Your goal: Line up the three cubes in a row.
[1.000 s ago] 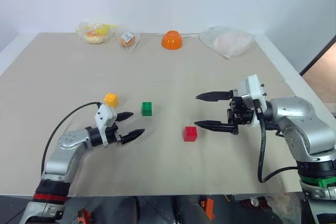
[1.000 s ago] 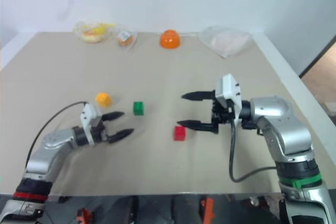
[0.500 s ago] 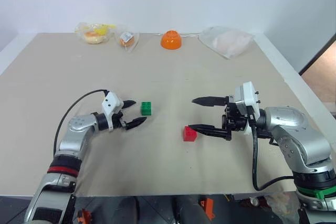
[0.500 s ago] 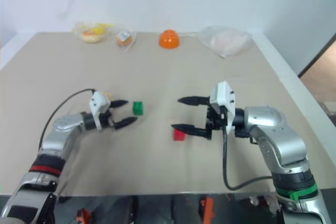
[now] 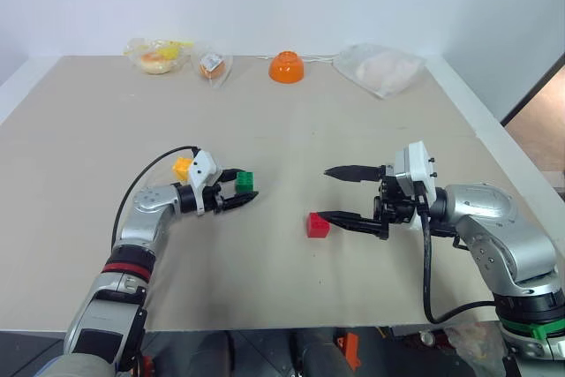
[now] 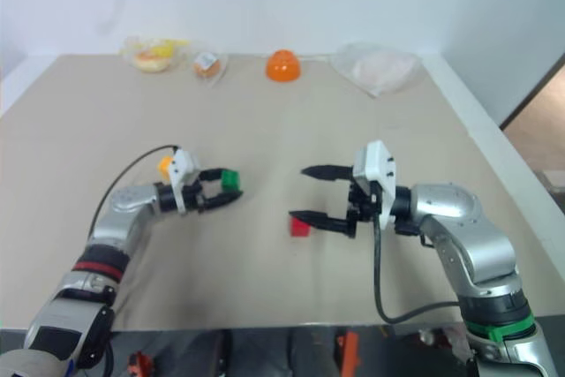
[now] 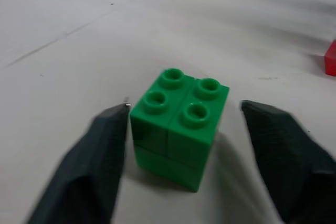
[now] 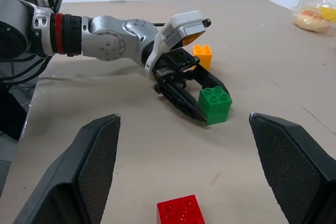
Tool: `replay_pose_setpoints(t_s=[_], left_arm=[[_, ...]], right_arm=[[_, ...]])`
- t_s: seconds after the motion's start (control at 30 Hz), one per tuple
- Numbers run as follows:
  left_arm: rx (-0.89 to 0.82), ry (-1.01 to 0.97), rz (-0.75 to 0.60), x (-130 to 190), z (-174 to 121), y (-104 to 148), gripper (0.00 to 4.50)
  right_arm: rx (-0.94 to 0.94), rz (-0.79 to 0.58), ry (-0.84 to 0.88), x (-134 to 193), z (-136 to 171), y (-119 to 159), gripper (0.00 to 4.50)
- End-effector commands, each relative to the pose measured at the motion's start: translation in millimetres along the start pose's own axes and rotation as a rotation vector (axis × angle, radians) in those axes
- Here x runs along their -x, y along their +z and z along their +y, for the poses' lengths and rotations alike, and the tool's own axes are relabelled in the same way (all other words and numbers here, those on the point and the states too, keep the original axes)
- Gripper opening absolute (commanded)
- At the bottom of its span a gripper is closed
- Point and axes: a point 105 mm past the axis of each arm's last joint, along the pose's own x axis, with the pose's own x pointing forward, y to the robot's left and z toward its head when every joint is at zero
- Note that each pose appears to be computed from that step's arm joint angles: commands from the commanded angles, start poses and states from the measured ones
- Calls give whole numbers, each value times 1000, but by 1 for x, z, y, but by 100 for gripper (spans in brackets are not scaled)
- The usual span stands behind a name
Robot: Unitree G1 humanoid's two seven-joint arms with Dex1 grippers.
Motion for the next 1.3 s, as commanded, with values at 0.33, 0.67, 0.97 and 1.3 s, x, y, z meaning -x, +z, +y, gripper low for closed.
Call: replay_pose_setpoints(t_s=[0.33,0.67,0.97,1.3], left_arm=[[-75,-54,0,3,-5,11,128],[-81,-82,-41,-2,-12,25,128],[-88,-139,-61,-3,-17,38,128],[-98,-282,-17,4,-42,33,128]], right_arm=[[65,-8,8,-1,-2,8,408],[76,-10,17,-1,-1,9,408],[75,-3,12,1,0,7,408],[72,-2,7,3,2,7,408]])
